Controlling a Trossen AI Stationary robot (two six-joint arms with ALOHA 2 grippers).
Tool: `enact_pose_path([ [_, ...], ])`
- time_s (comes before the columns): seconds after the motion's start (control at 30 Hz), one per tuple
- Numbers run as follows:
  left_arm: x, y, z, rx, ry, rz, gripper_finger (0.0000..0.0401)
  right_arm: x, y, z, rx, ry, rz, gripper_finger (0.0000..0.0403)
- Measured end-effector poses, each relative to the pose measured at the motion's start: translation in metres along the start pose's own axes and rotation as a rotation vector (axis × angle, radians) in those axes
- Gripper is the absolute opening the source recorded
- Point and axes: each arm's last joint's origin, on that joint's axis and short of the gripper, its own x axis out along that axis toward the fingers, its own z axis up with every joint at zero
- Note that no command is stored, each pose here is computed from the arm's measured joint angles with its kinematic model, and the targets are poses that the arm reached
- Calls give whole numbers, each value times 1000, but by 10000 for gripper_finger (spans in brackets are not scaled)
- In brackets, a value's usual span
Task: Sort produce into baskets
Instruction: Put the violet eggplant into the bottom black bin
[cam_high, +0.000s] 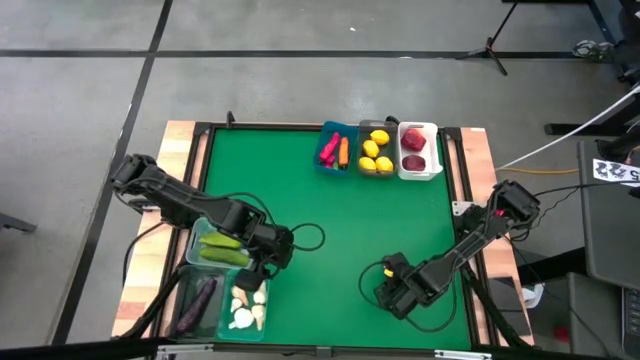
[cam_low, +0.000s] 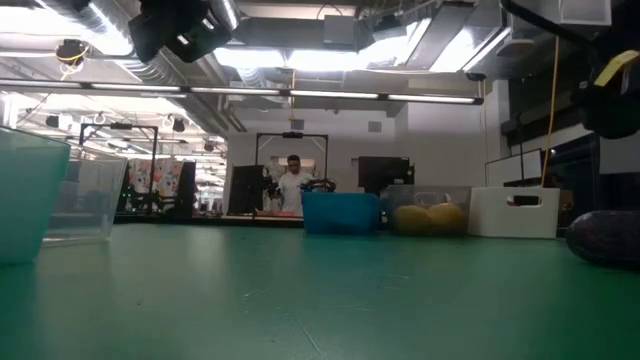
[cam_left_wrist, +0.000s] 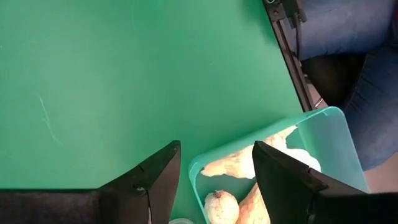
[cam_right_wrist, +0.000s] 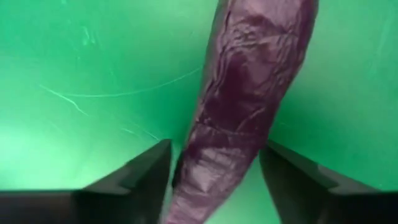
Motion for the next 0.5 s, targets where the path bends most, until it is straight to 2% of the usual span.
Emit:
enact_pose_path([
  [0.23,-22,-16,-5,-3,-56,-22,196,0,-1,1,-7,-30,-9,116],
  [0.5,-71,-49,-26,-15,-183,-70,196,0,4,9,-30,-68,12,109],
])
